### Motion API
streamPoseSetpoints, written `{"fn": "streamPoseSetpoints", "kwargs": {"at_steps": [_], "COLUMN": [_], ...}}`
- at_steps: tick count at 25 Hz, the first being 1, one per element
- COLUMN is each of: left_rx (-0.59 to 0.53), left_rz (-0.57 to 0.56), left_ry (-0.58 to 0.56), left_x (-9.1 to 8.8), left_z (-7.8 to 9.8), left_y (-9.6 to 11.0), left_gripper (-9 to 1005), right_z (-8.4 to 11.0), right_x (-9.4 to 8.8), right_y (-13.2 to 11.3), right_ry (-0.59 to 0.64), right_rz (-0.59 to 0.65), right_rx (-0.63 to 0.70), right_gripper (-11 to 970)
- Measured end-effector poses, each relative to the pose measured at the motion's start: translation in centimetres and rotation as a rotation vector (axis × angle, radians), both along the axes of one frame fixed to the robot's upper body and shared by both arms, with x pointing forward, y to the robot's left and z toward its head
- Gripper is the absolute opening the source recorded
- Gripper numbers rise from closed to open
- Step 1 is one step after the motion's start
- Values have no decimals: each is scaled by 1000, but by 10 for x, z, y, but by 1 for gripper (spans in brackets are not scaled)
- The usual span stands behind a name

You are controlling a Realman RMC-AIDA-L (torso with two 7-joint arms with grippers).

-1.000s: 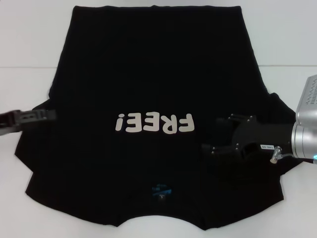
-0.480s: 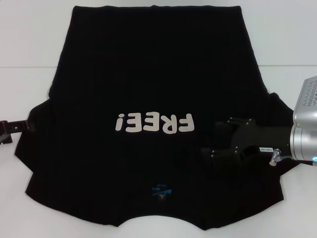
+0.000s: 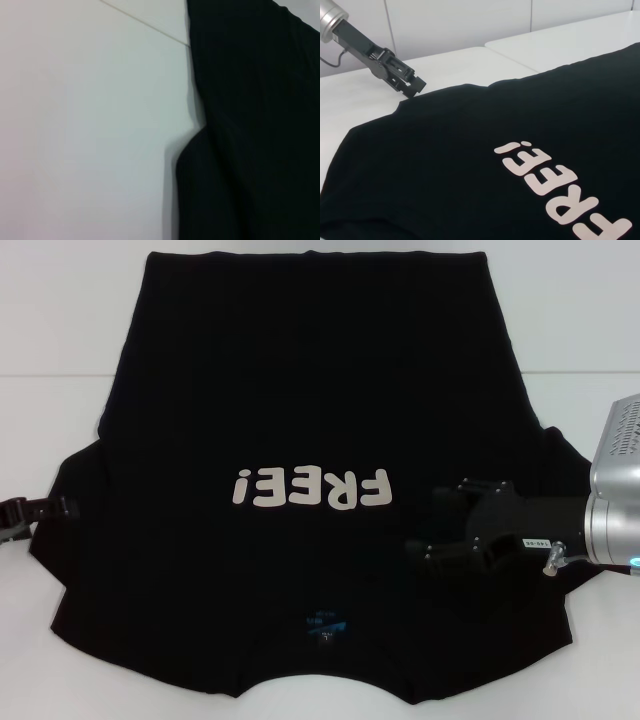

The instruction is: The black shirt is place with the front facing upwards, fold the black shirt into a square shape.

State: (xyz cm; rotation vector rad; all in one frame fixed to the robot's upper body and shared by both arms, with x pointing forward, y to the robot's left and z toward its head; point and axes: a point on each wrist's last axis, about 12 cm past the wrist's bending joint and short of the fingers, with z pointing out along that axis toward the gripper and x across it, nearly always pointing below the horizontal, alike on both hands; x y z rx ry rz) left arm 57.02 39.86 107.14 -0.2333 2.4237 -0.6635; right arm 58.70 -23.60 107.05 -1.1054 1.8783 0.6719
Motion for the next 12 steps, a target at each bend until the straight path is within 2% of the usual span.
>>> {"fn": "streamPoseSetpoints", "kwargs": {"at_steps": [12], "left_rx": [-19], "left_rz": [-32], "left_ry": [8], "left_x": [-1], "left_z": [-3], "left_y": [-9], "left_gripper": [937], "right_z": [-2], "right_x": [-2], "right_y": [0], "right_ry": [8], "right_rz": [7], "right_rx": [3], "right_gripper": [940]}}
